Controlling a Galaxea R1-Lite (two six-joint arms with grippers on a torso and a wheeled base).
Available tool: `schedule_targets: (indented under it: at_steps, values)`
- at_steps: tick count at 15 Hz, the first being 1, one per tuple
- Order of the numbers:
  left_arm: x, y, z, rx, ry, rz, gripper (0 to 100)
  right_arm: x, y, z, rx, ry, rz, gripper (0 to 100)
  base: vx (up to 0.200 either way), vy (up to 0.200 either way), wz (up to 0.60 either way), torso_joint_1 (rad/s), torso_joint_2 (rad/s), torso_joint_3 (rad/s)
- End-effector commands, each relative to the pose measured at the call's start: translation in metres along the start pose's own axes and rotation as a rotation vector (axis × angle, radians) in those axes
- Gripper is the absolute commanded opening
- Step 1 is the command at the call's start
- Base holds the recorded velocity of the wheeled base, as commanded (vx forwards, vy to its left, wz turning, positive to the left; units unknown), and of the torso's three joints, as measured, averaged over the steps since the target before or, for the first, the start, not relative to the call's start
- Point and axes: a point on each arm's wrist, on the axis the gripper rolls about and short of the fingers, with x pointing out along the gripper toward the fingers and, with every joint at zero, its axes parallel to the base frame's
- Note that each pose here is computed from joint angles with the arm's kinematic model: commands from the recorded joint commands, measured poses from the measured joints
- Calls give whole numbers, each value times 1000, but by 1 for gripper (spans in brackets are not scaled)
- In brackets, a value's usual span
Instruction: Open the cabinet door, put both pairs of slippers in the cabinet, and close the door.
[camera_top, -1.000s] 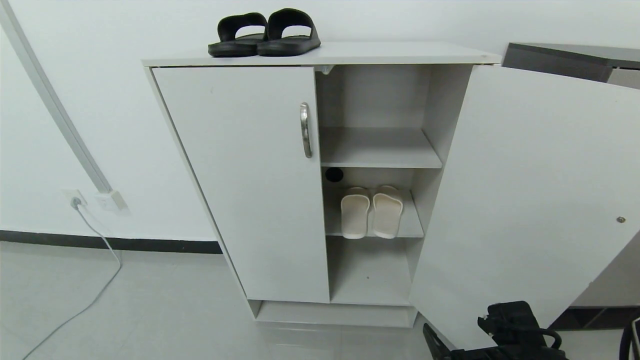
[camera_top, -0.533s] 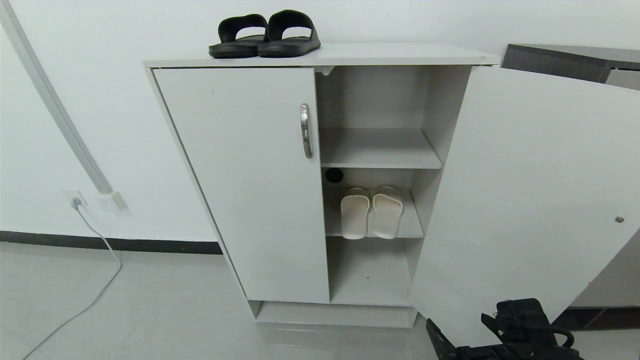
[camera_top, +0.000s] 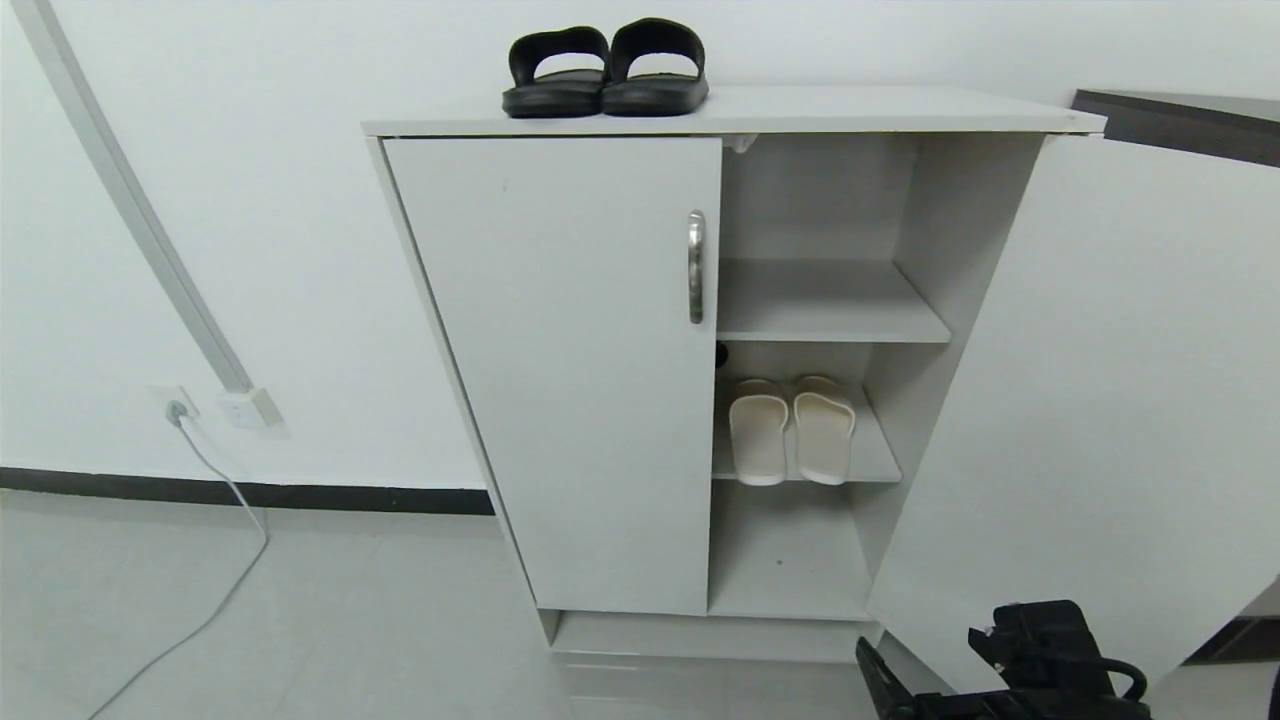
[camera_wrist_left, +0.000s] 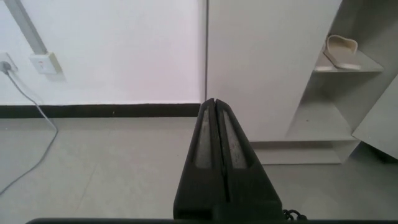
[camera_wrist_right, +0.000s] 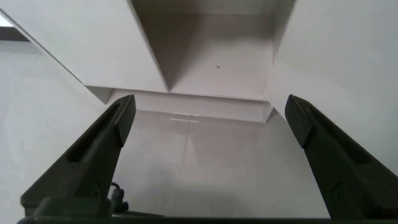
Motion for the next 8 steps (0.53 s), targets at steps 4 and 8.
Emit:
schedule_targets:
  at_steps: [4,8]
  values:
    - [0,0,0,1,1,0,0,6,7,2,1,-15,18,100,0,200,0,2,0,6]
    - [0,0,0,0,1,2,0,15,16,11,-46,-56,33,100,0,50,0,1,1,1]
